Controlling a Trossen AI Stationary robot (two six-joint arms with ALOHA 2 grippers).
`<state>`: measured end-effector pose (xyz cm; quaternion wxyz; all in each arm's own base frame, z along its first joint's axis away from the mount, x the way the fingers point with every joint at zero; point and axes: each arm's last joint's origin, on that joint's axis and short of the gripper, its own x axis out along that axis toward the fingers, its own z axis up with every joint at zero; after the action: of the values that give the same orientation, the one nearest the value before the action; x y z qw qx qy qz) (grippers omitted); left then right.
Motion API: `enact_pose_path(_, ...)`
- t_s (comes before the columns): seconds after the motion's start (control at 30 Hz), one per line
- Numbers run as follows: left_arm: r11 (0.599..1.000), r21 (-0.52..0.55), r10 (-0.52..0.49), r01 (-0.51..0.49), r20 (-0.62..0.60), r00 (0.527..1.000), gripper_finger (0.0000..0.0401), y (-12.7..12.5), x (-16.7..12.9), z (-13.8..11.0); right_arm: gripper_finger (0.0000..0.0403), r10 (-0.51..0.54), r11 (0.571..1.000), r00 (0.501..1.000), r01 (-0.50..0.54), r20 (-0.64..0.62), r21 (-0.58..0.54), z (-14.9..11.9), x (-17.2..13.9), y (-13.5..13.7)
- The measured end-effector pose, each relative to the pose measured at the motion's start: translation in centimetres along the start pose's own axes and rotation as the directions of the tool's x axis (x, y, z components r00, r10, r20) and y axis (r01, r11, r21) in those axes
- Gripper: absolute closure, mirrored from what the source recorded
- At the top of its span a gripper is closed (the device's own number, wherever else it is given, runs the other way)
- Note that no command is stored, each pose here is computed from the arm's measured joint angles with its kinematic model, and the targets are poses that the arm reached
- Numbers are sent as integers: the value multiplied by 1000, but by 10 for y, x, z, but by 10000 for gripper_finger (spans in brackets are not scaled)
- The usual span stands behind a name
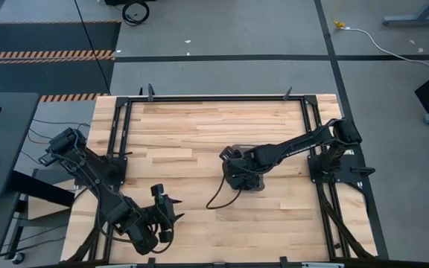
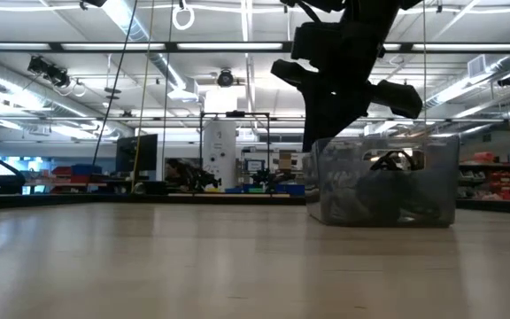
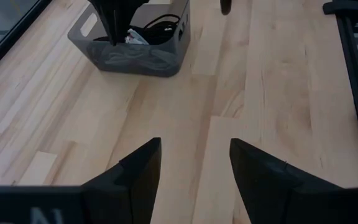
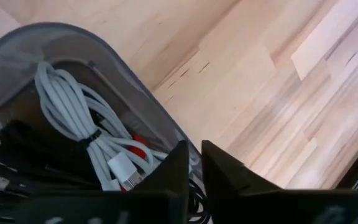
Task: Pick and place USB-C Cables
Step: Adjust the black bin on the table
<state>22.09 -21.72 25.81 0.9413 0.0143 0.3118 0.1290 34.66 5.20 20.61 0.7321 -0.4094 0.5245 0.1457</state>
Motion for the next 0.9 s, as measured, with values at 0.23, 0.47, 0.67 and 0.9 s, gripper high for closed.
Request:
enact_pose_path(0.23,1000,10,0,0,0,1000,202,0,0,0,395,14,996,1000,-13,10,-90,0,-1,1)
enact_pose_path(0.47,1000,5,0,0,0,1000,202,0,0,0,346,21,993,1000,-20,7,-116,-2,0,-1)
enact_pose_path(0.67,1000,-13,-4,4,0,1000,206,-1,-1,-1,346,48,996,999,-47,-1,-80,-9,3,-7)
enact_pose_path(0.9,999,-45,-10,10,1,1000,209,-2,-3,-2,364,63,996,998,-62,8,-69,-15,7,-13)
